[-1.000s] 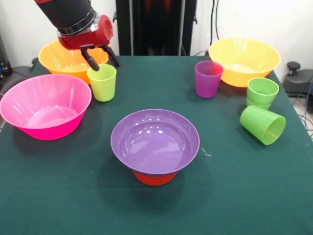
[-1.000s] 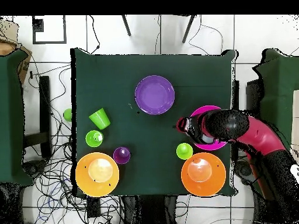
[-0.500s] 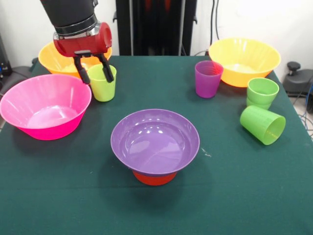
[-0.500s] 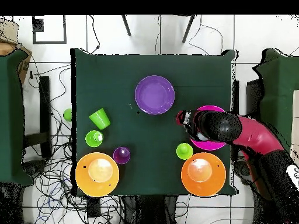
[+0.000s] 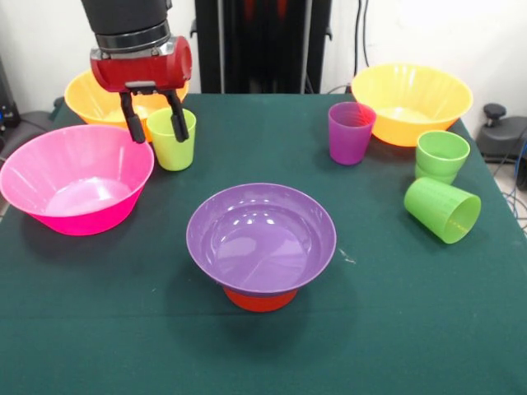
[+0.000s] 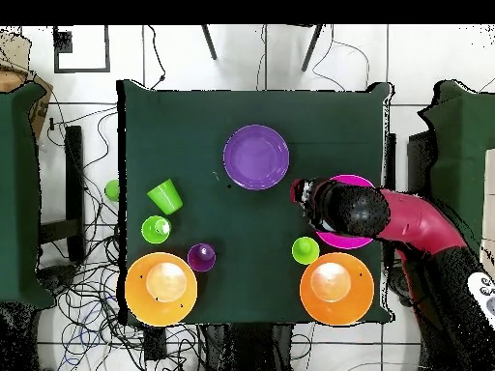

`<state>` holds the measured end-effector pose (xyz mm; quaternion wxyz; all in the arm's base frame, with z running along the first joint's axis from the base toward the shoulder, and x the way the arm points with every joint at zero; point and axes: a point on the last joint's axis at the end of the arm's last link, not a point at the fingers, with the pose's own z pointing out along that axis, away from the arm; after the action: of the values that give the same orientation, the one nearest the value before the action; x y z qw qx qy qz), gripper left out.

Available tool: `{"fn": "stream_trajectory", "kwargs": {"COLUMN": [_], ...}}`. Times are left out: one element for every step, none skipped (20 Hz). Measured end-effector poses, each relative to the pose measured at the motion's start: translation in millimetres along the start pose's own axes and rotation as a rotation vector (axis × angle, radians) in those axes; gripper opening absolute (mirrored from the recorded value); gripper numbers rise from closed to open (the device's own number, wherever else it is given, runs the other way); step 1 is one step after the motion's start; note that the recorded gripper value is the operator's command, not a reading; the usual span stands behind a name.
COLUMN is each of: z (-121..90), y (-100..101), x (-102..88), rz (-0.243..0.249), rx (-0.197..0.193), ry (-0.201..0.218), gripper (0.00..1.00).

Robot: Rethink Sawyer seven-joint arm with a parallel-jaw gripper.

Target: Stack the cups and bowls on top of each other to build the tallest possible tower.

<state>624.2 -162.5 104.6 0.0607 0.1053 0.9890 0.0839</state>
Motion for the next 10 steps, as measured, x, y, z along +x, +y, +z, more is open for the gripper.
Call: {"fn": "stream_trajectory", "kwargs": {"z": [-1, -2, -2, -2, -2, -1, 0, 1, 2, 2], "y": [0, 1, 1, 1, 1, 1, 2, 2, 2, 2], "x": [0.9, 3.3, 4.1, 5.9, 7.7, 10.5, 13.4, 16.3, 17.5, 18.7], "rz": [0.001, 0.006, 0.008, 0.011, 0.014, 0.016, 0.015, 0.015, 0.015, 0.015], "rx": [0.003, 0.002, 0.002, 0.0, -0.001, -0.001, 0.0, 0.0, 0.001, 0.001], "ry": [0.001, 0.006, 0.008, 0.012, 0.016, 0.023, 0.028, 0.034, 0.037, 0.039], "gripper": [1.0, 1.0, 1.0, 1.0, 1.0, 1.0, 1.0, 1.0, 1.0, 1.0]}}
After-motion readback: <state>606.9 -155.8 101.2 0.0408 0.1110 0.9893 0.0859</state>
